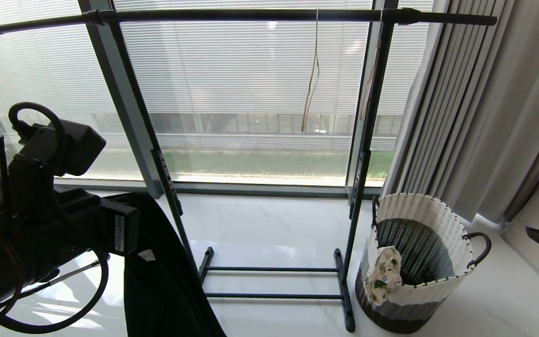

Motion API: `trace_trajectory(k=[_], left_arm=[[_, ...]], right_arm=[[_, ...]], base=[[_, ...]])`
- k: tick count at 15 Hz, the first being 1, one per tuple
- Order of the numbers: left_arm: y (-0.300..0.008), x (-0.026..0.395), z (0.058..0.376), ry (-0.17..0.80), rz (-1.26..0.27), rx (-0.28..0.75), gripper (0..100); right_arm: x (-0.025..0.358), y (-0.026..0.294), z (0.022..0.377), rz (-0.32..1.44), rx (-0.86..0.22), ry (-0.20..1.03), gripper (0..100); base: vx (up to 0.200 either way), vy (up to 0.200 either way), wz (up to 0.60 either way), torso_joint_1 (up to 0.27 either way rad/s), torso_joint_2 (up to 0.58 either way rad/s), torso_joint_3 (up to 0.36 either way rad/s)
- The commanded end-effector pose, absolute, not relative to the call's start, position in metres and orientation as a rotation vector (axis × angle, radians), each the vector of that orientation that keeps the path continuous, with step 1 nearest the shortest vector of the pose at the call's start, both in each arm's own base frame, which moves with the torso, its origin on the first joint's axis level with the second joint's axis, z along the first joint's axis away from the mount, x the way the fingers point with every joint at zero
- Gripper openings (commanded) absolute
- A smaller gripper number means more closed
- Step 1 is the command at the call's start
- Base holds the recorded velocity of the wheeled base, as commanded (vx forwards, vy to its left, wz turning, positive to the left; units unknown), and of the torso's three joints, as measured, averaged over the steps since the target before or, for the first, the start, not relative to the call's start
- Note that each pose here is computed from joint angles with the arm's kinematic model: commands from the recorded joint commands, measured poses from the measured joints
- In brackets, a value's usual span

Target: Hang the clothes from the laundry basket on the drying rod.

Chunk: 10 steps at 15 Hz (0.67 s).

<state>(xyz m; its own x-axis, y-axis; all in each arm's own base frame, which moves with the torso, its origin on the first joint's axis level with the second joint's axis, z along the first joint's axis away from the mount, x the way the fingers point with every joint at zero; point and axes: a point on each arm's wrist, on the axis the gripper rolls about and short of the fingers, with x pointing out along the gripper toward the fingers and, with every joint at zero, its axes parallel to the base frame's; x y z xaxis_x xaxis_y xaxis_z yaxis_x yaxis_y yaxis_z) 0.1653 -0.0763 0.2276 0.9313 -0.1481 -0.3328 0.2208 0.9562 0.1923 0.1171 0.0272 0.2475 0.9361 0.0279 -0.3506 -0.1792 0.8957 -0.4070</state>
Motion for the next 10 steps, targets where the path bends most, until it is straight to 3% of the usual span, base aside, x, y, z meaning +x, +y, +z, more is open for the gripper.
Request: trace_trajectory(k=[1, 5, 10], left_arm=[[-0.0734, 0.1603, 0.2278, 0.314, -0.188, 0.227, 0], [-0.0736, 0.1614, 0.227, 0.318, -0.186, 0.229, 0], [-0.0647, 0.1643, 0.2248, 0.33, -0.133, 0.226, 0]], right_arm=[[0.1172, 0.0271, 0.2464, 0.11, -0.452, 0.35, 100], [0.1176, 0.0269, 0.2458, 0.107, -0.45, 0.354, 100], [0.1184, 0.0267, 0.245, 0.102, -0.446, 0.36, 100]], base=[[0.0, 0.2, 0.0, 0.012, 0.0, 0.002], [0.0, 0.2, 0.0, 0.004, 0.0, 0.005], [0.0, 0.0, 0.0, 0.0, 0.0, 0.0]])
